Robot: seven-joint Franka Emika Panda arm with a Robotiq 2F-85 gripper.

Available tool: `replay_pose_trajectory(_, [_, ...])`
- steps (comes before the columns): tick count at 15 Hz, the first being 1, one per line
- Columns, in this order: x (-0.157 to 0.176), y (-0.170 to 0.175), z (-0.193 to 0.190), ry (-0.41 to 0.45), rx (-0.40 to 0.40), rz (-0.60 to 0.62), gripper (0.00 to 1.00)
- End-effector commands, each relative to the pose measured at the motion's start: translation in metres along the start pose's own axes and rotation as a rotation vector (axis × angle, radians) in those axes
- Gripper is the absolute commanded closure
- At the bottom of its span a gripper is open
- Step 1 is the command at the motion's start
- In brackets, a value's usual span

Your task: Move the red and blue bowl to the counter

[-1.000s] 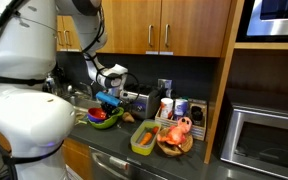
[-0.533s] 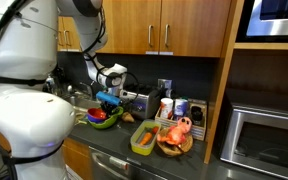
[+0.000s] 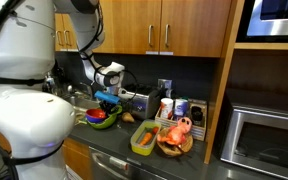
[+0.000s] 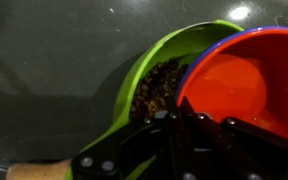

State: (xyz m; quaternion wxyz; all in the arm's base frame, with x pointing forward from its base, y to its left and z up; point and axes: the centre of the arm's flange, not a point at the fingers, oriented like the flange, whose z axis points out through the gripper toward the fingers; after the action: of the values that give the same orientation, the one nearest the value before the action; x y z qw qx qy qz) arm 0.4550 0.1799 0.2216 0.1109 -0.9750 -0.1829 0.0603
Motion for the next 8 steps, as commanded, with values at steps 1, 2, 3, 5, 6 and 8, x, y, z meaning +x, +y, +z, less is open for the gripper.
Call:
replay_pose_trajectory(1, [-0.011, -0.005, -0.008, 0.032, -0.023, -0.005, 0.98])
replay_pose_trajectory(2, [-0.012, -0.005, -0.011, 0.039, -0.023, -0.005, 0.98])
replay_pose_trajectory(3, [-0.012, -0.005, -0.012, 0.046, -0.023, -0.005, 0.98])
replay_pose_trajectory(5, [-0.017, -0.006, -0.014, 0.069, -0.026, -0.002, 0.98])
replay_pose_trajectory(6, [-0.019, -0.006, -0.016, 0.083, -0.029, -0.002, 0.98])
replay_pose_trajectory(8, [-0.025, -0.007, -0.021, 0.114, -0.036, -0.004, 0.98])
